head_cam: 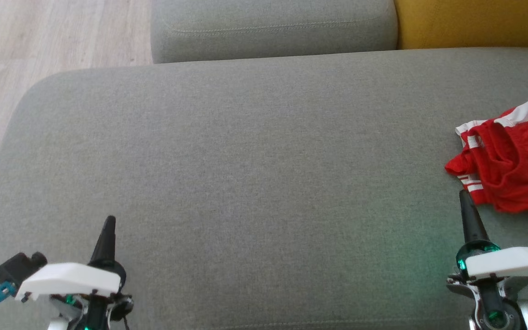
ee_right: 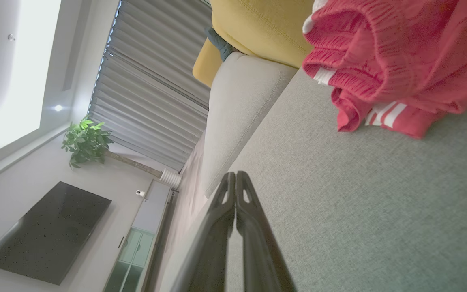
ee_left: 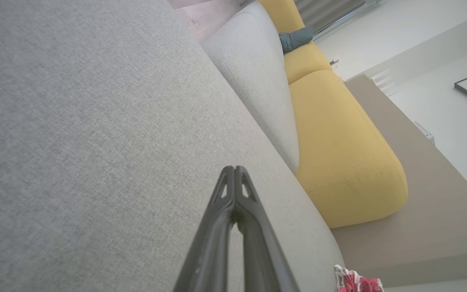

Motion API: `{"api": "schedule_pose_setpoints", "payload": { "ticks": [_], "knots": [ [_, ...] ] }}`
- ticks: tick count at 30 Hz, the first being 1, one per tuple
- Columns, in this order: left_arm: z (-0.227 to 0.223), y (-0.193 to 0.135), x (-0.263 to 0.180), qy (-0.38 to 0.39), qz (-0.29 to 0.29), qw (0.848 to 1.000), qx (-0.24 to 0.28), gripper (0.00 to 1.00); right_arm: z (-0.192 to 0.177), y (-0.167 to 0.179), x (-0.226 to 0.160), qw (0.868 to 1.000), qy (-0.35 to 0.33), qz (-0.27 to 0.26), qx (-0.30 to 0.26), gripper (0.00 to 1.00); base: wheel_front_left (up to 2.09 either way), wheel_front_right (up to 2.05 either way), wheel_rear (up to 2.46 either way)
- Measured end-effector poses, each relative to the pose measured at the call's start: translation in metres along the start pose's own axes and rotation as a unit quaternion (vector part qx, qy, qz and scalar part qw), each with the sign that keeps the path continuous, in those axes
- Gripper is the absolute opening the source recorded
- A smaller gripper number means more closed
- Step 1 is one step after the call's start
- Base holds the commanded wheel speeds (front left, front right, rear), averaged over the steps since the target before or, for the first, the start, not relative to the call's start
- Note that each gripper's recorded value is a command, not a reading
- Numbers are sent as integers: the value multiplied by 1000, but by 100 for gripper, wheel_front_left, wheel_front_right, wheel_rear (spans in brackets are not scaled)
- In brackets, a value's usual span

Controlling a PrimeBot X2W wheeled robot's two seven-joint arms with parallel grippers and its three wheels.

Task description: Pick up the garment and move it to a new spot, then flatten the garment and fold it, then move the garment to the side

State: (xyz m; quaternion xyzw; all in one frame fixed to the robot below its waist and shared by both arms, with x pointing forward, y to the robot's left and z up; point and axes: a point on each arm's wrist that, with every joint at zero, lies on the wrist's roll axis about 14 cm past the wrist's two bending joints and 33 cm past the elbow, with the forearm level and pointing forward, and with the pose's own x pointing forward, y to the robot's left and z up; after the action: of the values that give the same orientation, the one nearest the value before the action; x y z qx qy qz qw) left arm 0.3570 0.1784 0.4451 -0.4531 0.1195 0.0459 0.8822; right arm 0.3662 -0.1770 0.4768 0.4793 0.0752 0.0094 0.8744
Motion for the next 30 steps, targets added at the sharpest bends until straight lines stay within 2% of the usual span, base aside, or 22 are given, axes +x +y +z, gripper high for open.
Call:
{"api": "schedule_pose_setpoints", "payload": {
  "ticks": [17, 30],
  "knots": [
    [5, -6, 3, -1, -17, 994, -105, 0, 8, -3, 2, 995, -19, 1, 98, 0, 0, 0, 0],
    [14, -13, 6, -9, -39, 981, -189, 0, 11, -10, 1, 983, -31, -4, 179, 0, 0, 0, 0]
  ]
}}
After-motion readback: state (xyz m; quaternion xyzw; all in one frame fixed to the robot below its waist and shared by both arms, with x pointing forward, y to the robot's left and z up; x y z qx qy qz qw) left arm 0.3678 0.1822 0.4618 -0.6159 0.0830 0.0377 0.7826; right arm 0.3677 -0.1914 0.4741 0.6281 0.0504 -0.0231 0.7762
